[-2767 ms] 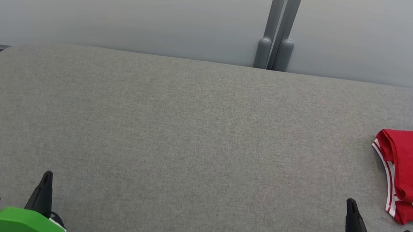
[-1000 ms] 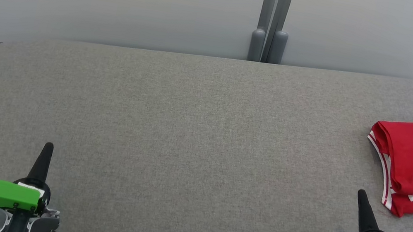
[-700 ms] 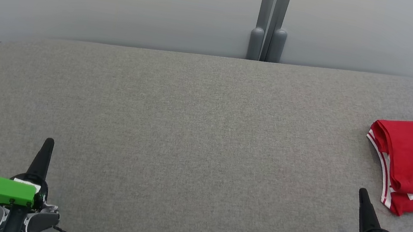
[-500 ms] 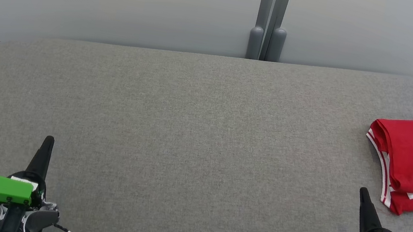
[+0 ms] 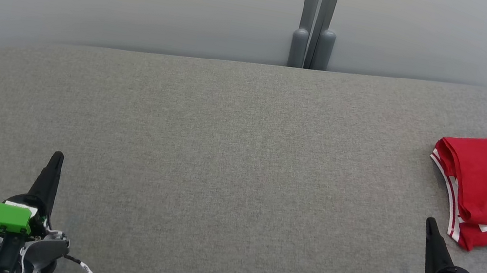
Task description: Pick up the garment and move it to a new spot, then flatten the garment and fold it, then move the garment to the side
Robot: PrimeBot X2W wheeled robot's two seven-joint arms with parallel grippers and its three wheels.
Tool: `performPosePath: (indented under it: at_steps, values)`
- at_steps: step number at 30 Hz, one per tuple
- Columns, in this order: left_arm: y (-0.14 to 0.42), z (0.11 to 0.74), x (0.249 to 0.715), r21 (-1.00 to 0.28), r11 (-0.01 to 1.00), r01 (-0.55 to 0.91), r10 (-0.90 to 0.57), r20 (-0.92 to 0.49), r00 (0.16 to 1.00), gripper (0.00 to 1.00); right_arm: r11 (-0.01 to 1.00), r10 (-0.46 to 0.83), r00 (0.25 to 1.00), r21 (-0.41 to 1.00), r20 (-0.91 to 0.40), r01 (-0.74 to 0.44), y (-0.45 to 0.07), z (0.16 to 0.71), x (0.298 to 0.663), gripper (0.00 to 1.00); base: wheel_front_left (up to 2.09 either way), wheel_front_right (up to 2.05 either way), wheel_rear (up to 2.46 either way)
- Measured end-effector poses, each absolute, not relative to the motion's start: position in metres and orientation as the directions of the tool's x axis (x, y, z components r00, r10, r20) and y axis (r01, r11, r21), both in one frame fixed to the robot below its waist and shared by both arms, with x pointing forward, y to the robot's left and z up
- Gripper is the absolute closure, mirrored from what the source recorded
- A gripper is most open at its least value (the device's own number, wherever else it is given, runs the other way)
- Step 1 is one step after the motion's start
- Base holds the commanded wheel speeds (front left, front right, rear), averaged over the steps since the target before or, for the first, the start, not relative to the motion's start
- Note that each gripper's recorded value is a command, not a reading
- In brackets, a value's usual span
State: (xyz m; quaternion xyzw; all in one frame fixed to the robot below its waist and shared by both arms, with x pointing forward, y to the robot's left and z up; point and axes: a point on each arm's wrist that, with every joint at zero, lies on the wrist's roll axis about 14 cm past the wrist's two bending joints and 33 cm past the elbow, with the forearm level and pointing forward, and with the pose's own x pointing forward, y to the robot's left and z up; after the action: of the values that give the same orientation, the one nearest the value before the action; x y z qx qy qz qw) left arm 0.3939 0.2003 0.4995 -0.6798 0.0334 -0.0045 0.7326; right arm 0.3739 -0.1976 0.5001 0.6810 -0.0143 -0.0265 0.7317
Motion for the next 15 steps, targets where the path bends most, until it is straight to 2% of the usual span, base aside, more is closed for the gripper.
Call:
performPosePath:
  at_steps: [15]
  values:
    - [0.1981,0.5052,0.3981,-1.000,0.001,-0.018,-0.066,-0.018,0.998,1.00,-0.003,-0.065,0.998,1.000,-0.008,0.008,-0.2004,0.5023,0.3742,1.00,0.00,0.00,0.00]
